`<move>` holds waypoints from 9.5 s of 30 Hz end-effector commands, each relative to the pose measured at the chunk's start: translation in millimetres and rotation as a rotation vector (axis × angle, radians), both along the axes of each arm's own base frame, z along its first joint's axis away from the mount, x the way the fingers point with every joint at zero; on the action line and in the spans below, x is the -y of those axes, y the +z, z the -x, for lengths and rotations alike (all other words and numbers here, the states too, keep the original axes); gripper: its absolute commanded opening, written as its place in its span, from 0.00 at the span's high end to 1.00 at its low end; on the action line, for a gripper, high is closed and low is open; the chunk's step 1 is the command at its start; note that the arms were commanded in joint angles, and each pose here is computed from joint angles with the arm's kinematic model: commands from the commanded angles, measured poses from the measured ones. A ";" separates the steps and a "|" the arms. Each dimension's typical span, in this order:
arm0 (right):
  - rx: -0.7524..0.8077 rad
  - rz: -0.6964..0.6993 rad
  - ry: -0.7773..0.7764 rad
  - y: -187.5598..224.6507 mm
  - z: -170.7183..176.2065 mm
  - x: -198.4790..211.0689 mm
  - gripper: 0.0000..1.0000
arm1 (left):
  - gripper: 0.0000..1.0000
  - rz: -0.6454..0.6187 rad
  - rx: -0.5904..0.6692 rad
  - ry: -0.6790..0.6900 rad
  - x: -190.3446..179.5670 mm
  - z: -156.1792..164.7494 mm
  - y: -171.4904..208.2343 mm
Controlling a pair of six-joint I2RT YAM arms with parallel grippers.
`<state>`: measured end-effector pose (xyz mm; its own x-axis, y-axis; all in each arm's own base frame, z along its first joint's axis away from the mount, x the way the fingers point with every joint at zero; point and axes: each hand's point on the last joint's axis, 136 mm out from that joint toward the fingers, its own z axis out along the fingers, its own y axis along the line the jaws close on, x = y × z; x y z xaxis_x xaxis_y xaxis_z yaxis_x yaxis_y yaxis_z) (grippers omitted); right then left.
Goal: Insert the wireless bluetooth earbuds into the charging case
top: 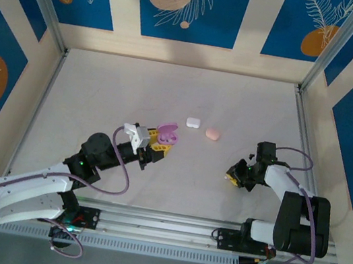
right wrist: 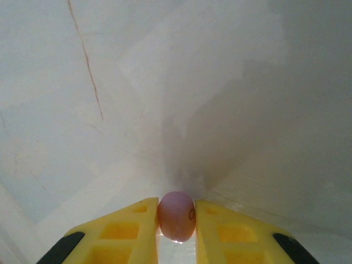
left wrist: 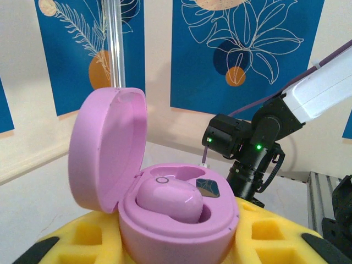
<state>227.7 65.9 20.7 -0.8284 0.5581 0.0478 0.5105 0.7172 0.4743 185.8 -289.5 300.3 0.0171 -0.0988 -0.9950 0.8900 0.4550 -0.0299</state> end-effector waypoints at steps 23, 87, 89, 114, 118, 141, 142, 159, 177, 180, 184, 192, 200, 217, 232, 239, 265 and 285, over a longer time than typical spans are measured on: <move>0.485 -0.096 0.446 195.6 -7.2 -108.5 0.78 | 0.68 -0.100 -0.010 -0.023 13.7 -2.8 -24.2; 0.724 0.075 1.011 249.3 38.4 -209.7 0.78 | 0.68 -0.085 0.008 -0.077 18.8 5.0 -14.4; 0.720 0.073 1.019 248.2 39.3 -211.1 0.77 | 0.68 -0.083 0.008 -0.077 18.9 4.9 -14.1; 0.773 0.027 1.000 265.3 43.9 -210.7 0.66 | 0.68 -0.078 0.010 -0.077 18.5 5.3 -12.6; 0.819 0.031 0.939 276.2 39.9 -199.8 0.63 | 0.68 -0.078 0.018 -0.078 17.2 6.5 -11.7; 0.772 -0.476 0.676 325.2 31.3 -195.4 0.44 | 0.67 -0.046 0.169 -0.201 21.5 31.1 -0.9; 0.761 -0.479 0.674 324.1 30.1 -197.1 0.43 | 0.67 -0.046 0.169 -0.201 21.7 30.8 -0.6; 0.566 -0.463 0.758 283.3 35.4 -211.2 0.42 | 0.67 -0.003 0.155 -0.189 21.4 28.6 10.5; 0.538 -0.675 0.809 287.2 60.1 -205.8 0.41 | 0.67 0.061 0.140 -0.170 18.6 25.8 22.1; 0.516 -0.693 0.802 284.2 59.4 -208.2 0.41 | 0.67 0.066 0.140 -0.171 18.6 26.2 23.1; 0.509 -0.741 0.819 287.5 62.9 -212.5 0.42 | 0.67 0.062 0.141 -0.159 17.8 24.2 21.8; 0.501 -0.786 0.855 291.1 69.4 -216.1 0.42 | 0.67 0.064 0.142 -0.158 18.0 24.1 23.2; 0.480 -0.797 0.860 291.5 70.7 -220.5 0.47 | 0.67 0.069 0.137 -0.168 19.0 24.9 24.2; 0.469 -0.806 0.853 291.0 67.1 -223.7 0.55 | 0.65 0.058 0.130 -0.182 22.4 25.2 24.5; 0.490 -0.797 0.832 292.0 60.3 -221.5 0.81 | 0.47 -0.002 0.099 -0.093 17.6 10.8 10.4; 0.551 -0.768 0.747 292.2 44.6 -208.5 0.83 | 0.27 -0.042 0.064 -0.058 9.5 9.2 0.3; 0.282 -0.458 0.195 85.7 -40.5 -127.5 0.81 | 0.00 -0.184 -0.457 0.547 -91.1 -53.2 -62.9; 0.102 -0.385 0.298 13.1 -71.8 -172.8 0.75 | 0.00 -0.171 -0.427 0.520 -97.8 -45.1 -59.4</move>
<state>300.1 240.1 37.6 -0.9562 0.2672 0.1197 0.2548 0.5580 0.7898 231.9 -194.8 244.8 -0.3735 -0.0306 -0.9271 0.4812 0.8481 -0.2218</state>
